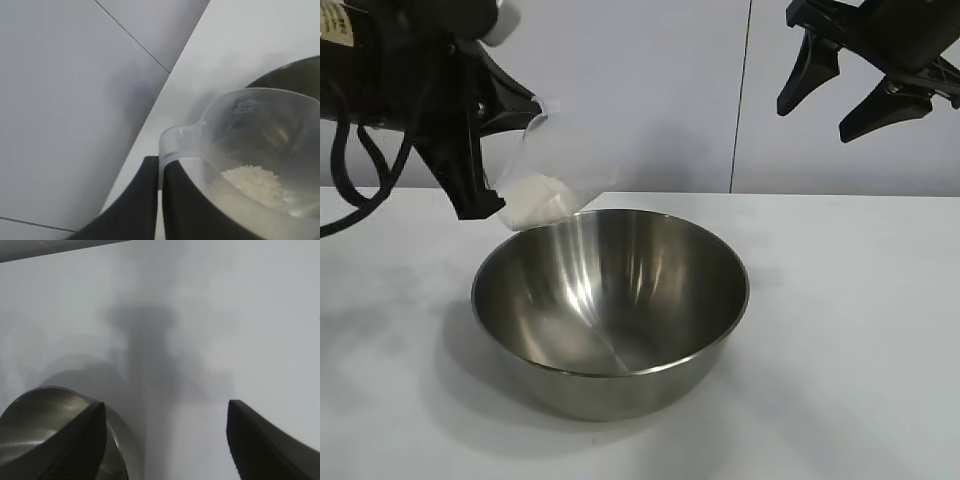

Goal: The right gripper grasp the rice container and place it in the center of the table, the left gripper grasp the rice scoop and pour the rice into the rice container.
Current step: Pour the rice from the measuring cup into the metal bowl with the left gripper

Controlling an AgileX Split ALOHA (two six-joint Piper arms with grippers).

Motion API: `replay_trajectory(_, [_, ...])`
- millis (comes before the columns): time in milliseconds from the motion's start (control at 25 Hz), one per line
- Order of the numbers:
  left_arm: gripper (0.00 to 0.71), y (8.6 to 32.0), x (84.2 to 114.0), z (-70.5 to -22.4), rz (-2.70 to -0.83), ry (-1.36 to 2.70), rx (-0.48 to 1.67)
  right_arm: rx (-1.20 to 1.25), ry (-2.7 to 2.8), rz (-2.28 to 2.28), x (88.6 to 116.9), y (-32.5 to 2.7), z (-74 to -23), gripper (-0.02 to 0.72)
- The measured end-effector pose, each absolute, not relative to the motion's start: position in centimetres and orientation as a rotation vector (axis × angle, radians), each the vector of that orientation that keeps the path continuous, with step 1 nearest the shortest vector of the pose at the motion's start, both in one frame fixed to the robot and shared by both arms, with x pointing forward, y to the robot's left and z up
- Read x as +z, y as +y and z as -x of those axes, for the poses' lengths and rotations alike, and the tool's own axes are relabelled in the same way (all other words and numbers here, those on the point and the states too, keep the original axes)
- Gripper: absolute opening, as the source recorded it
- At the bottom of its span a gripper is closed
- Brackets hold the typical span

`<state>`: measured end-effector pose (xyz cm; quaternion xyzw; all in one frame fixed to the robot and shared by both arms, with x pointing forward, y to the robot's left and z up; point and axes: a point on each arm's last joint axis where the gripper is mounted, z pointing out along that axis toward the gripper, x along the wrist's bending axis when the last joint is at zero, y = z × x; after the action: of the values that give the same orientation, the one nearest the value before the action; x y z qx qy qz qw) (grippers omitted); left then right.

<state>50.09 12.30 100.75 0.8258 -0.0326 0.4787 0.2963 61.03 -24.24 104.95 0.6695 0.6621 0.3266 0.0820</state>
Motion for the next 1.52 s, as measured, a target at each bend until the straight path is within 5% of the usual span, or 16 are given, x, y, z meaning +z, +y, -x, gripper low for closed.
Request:
replay_trajectory(520, [0.009,10.7,100.7,-48.9,-2.21,-1.1,1.654,0.976,1.978,-2.0,105.0,-24.2,-61.0,0.474])
replay_trajectory(1520, [0.009,10.1,101.1,-48.4,-2.127,-1.683,1.912,0.979,1.975,-2.0,105.0,-24.2,-61.1,0.474])
